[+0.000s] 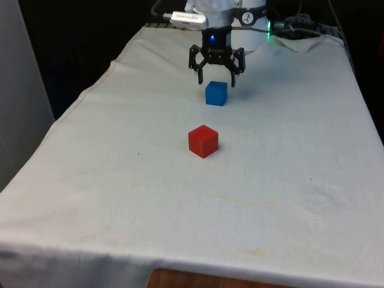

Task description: Stack the two cubes.

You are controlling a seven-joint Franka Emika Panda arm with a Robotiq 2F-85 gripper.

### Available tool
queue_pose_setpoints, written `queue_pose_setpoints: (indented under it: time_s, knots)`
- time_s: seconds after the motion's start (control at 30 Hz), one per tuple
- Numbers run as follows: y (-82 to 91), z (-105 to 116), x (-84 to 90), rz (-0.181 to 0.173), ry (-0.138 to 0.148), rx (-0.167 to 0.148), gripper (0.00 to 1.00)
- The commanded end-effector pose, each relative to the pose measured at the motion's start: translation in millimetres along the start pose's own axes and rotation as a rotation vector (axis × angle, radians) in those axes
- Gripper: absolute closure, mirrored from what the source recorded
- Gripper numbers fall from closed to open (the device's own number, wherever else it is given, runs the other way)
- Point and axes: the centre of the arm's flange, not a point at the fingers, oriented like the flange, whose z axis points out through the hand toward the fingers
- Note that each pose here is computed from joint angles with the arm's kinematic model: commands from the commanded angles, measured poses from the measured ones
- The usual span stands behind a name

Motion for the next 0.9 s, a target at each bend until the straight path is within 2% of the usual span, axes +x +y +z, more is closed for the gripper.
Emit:
queue_pose_setpoints:
  time_s: [0.0,0.13,0.17,0.37,0.4,0.43,0.63,0.67,0.7,0.87]
  knots:
    - [-2.9,-0.3,1.1,0.002,0.005,0.009,0.00]
    - [-0.3,3.4,2.2,-0.002,-0.006,-0.003,0.00]
    - [-2.8,3.4,3.7,0.001,0.000,0.004,0.00]
    - [-3.8,8.5,5.0,-0.001,0.001,0.003,0.00]
    - [0.0,10.5,4.8,-0.004,-0.012,-0.010,0.00]
    - [-4.0,9.2,4.7,-0.002,0.003,0.003,0.00]
    - [-5.7,15.3,3.4,-0.001,0.015,0.001,0.00]
    - [0.0,20.6,4.1,-0.002,0.000,-0.020,0.00]
    - [-5.9,16.0,3.1,0.000,0.017,0.001,0.00]
    - [-6.2,19.0,0.1,0.002,0.031,-0.002,0.00]
